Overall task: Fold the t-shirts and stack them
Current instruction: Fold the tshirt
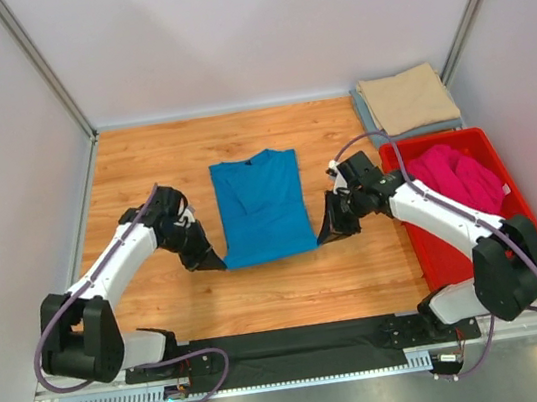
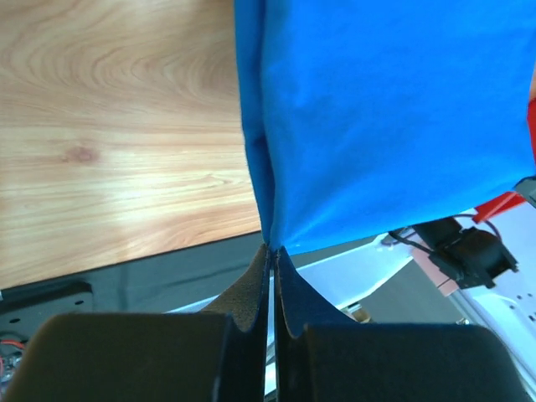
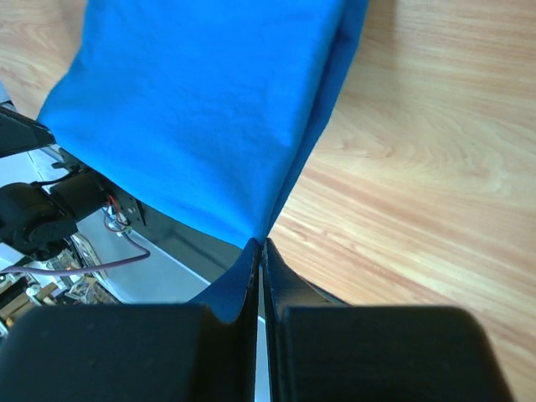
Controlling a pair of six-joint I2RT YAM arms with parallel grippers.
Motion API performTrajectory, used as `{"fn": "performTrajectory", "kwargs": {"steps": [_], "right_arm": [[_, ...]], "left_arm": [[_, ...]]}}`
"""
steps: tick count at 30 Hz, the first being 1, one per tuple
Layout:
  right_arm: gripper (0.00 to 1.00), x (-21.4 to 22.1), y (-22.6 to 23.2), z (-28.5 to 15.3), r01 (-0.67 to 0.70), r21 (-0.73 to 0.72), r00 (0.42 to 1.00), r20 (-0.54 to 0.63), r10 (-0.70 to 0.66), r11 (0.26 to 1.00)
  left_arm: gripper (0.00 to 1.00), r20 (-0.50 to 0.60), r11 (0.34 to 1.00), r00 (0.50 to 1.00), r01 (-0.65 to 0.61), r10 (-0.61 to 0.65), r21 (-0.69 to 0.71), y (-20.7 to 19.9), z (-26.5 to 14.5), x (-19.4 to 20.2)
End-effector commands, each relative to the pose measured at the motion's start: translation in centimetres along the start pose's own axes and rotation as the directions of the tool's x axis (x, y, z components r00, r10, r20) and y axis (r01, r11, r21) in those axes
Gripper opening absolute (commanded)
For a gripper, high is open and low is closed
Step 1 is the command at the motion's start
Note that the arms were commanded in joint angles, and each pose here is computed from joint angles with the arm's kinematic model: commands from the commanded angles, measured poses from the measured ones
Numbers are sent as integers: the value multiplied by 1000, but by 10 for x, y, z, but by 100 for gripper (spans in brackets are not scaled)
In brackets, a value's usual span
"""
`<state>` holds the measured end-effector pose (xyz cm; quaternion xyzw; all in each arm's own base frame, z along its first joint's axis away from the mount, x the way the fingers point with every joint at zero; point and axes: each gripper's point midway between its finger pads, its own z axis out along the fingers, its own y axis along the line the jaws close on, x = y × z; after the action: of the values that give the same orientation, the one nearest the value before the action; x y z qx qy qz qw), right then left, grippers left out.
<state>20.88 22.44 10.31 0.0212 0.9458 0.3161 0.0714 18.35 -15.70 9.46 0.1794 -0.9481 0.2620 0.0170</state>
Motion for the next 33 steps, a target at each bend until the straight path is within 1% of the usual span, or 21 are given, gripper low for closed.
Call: {"fn": "performTrajectory", "kwargs": {"steps": [1, 2, 3, 5, 6, 8, 10, 11, 12, 14, 15, 17, 19, 20, 21, 22, 24, 25, 28, 30, 33], "right_arm": [[0, -17, 17, -28, 21, 28, 997, 79, -23, 999], [0, -22, 21, -32, 38, 27, 995, 93, -40, 999], [0, -25, 21, -34, 44, 46, 994, 98, -48, 998], [0, -43, 33, -41, 75, 52, 989, 126, -81, 996], [0, -48, 33, -41, 79, 66, 988, 127, -87, 995], [0, -65, 43, -43, 97, 73, 985, 139, -106, 993], [0, -80, 45, -45, 110, 92, 980, 155, -123, 990], [0, -95, 49, -43, 115, 99, 978, 164, -131, 988], [0, -103, 47, -43, 107, 113, 978, 169, -125, 988], [0, -118, 48, -41, 108, 114, 975, 180, -128, 988], [0, -131, 49, -37, 99, 110, 977, 179, -118, 989], [0, -145, 54, -36, 102, 103, 976, 184, -119, 989], [0, -163, 57, -32, 105, 105, 974, 189, -123, 989], [0, -169, 57, -30, 102, 105, 974, 193, -121, 989], [0, -176, 59, -30, 103, 100, 972, 201, -121, 990], [0, -187, 62, -27, 102, 97, 971, 209, -120, 990], [0, -201, 64, -27, 98, 91, 968, 224, -116, 991], [0, -212, 66, -24, 100, 88, 965, 235, -118, 991], [0, -232, 64, -17, 85, 84, 965, 243, -103, 993], [0, -241, 60, -15, 73, 86, 965, 245, -92, 994], [0, -255, 55, -9, 50, 72, 963, 260, -67, 996]], "left_arm": [[0, 60, 999, 998, 31, -31, 11, -16, -24, -7], [0, 64, 999, 997, 33, -33, 2, -18, -28, -9], [0, 101, 1000, 995, 17, -17, 5, -27, -38, -17], [0, 123, 999, 992, 23, -18, -41, -26, -43, -25], [0, 153, 999, 988, 12, -6, -37, -34, -52, -33], [0, 159, 997, 987, 32, -21, -65, -35, -52, -43], [0, 170, 998, 985, 37, -28, -53, -43, -54, -56], [0, 176, 998, 984, 45, -36, -49, -45, -55, -63], [0, 207, 999, 978, 27, -19, -34, -55, -62, -74], [0, 224, 999, 975, 20, -9, -48, -59, -62, -91], [0, 260, 999, 966, 0, 8, -32, -70, -70, -104], [0, 275, 1000, 961, -4, 12, -30, -77, -69, -124], [0, 316, 1000, 948, -23, 22, -3, -98, -79, -150], [0, 299, 1000, 954, -9, 13, -15, -94, -71, -153], [0, 323, 1000, 946, -20, 19, 0, -105, -78, -162], [0, 311, 1000, 950, -4, 8, -12, -104, -69, -171], [0, 334, 1000, 943, -2, 4, -5, -112, -71, -186], [0, 325, 1000, 946, 14, -7, -17, -110, -64, -193], [0, 335, 999, 942, 37, -25, -30, -108, -60, -211], [0, 328, 998, 944, 52, -40, -26, -106, -52, -222], [0, 339, 999, 939, 51, -53, 16, -111, -46, -240]]}}
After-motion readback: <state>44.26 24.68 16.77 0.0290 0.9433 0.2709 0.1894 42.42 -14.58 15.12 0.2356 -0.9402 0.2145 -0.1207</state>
